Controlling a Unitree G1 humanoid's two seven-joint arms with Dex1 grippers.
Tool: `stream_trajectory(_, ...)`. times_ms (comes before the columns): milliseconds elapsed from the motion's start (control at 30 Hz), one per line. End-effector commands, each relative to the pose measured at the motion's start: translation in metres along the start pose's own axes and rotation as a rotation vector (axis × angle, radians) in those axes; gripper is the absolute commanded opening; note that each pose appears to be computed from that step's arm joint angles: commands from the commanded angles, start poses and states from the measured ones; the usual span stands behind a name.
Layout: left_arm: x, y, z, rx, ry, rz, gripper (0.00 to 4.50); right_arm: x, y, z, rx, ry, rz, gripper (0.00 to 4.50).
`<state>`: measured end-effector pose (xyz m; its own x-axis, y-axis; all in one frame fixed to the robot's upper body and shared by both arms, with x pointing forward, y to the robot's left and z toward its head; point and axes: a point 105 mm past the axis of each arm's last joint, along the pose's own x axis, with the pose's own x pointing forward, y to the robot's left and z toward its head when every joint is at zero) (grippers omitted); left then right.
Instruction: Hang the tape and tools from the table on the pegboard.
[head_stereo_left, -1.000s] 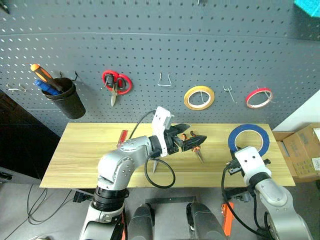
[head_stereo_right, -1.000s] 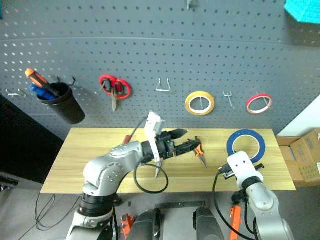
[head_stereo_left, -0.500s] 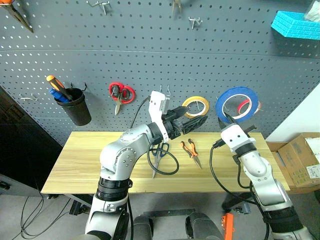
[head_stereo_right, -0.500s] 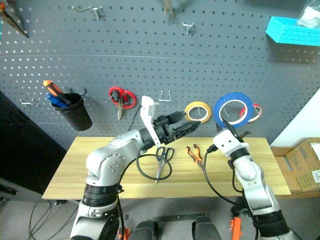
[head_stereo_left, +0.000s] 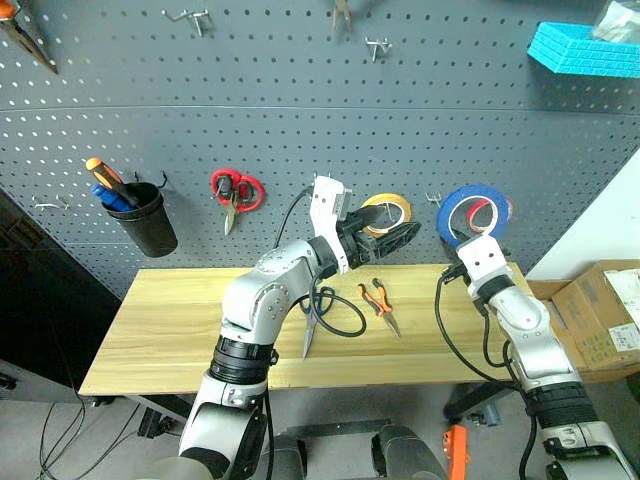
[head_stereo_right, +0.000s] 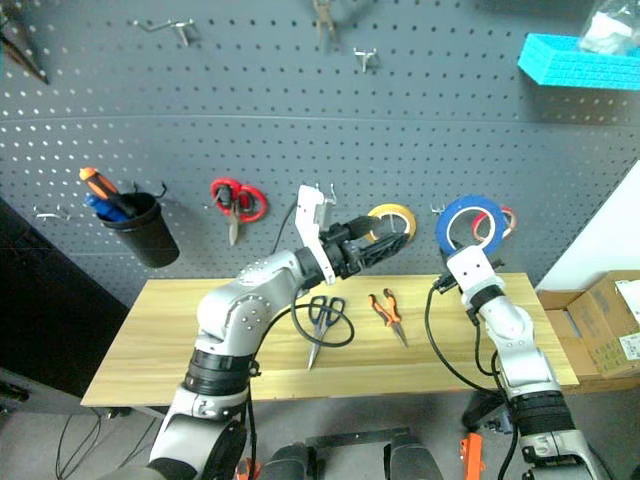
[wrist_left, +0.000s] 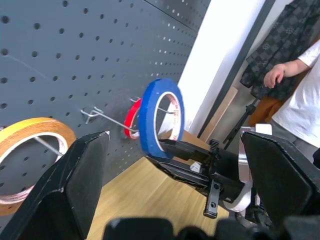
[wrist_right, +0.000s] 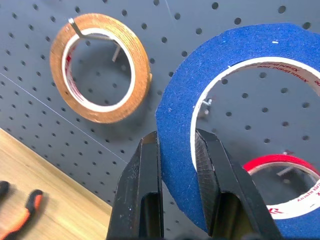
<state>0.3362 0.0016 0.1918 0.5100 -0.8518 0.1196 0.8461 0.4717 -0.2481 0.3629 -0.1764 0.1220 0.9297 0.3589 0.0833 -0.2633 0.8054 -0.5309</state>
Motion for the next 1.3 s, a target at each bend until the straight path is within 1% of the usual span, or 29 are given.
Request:
stream_trajectory(33, 0.004, -0.006, 0.015, 0.044, -0.040, -0.032, 4.50, 0.006, -0.012, 0.024, -0.023, -0.104, -0.019, 0.54)
stream_trajectory(200, 0.002, -0.005, 0.015, 0.045, -0.038, -0.028, 4.50, 0.007, -0.007, 0.026, -0.016, -0.114, -0.001, 0.54)
stream_trajectory(367, 0.001, -0.004, 0.012, 0.040, -0.031, -0.021, 4.50, 0.009, 0.004, 0.021, 0.021, -0.101, 0.048, 0.54)
stream_trajectory(467, 0.003, -0.004, 0.010, 0.034, -0.027, -0.023, 4.50, 0.017, 0.005, 0.013, 0.051, -0.070, 0.070, 0.54)
stream_trajectory(767, 0.017, -0.003, 0.006, 0.026, -0.022, -0.032, 4.50, 0.042, -0.003, -0.009, 0.071, 0.012, 0.102, 0.54)
stream_trajectory(967, 0.021, -0.005, 0.005, 0.027, -0.021, -0.045, 4.50, 0.050, -0.009, -0.013, 0.054, 0.022, 0.103, 0.54)
stream_trajectory(1033, 0.020, -0.004, 0.004, 0.026, -0.021, -0.043, 4.50, 0.049, -0.009, -0.013, 0.050, 0.019, 0.104, 1.25)
stream_trajectory(1100, 0.020, -0.003, 0.003, 0.024, -0.022, -0.039, 4.50, 0.048, -0.008, -0.015, 0.052, 0.019, 0.108, 1.74)
stream_trajectory(1167, 0.020, -0.003, 0.001, 0.023, -0.021, -0.036, 4.50, 0.045, -0.007, -0.017, 0.048, 0.022, 0.112, 2.51)
stream_trajectory(1200, 0.020, -0.003, 0.001, 0.022, -0.022, -0.035, 4.50, 0.043, -0.006, -0.018, 0.048, 0.022, 0.112, 2.76)
stream_trajectory(1300, 0.020, -0.004, 0.001, 0.020, -0.024, -0.035, 4.50, 0.041, -0.006, -0.018, 0.044, 0.019, 0.108, 3.79)
